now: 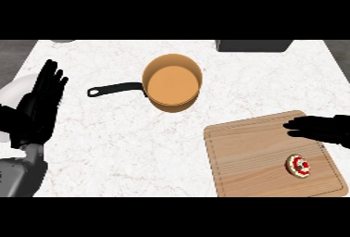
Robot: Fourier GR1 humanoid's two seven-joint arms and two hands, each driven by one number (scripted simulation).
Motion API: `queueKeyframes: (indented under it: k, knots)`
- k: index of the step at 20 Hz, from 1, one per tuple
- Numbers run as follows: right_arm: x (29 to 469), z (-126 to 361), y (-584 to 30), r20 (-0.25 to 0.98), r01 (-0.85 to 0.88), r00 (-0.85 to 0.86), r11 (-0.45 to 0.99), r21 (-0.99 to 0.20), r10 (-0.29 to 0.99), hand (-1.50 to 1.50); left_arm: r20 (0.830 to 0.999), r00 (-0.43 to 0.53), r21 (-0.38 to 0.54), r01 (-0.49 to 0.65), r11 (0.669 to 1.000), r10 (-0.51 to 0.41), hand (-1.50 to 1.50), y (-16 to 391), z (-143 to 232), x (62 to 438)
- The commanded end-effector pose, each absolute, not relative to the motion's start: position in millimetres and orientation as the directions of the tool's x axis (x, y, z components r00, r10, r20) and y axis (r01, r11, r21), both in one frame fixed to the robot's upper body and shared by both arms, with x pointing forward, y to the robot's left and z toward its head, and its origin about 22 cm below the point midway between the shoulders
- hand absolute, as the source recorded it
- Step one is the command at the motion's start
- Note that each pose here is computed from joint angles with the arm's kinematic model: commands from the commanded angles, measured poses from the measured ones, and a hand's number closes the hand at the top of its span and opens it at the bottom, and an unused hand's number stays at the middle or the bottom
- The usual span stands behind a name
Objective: Pick the cupcake from the cutting board and place it in the pot
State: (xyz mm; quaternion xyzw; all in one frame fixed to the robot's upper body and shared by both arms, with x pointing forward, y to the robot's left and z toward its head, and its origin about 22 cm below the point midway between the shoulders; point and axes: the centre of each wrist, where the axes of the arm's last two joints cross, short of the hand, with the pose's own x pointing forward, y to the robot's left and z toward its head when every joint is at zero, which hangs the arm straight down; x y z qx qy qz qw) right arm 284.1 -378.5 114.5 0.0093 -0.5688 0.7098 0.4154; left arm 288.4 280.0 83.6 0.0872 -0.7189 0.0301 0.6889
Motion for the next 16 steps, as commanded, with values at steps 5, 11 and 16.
queueKeyframes:
  k: [5, 11, 16]
  knots:
    - [272.5, 101.6, -390.0, 0.495, -0.643, -0.652, -0.073, -0.763, 0.574, -1.5, 0.997, -0.029, 0.07, -0.174, 0.982, -0.077, 0.0, 293.6, 87.9, 282.1]
    - [292.0, 84.2, -376.0, 0.425, -0.605, -0.642, -0.081, -0.792, 0.638, -1.5, 0.995, -0.043, 0.079, -0.159, 0.984, -0.087, 0.0, 282.5, 69.4, 294.4]
    - [280.0, 53.5, -365.2, 0.461, -0.632, -0.638, -0.078, -0.771, 0.617, -1.5, 0.996, -0.037, 0.075, -0.17, 0.983, -0.082, 0.0, 274.1, 88.1, 292.9]
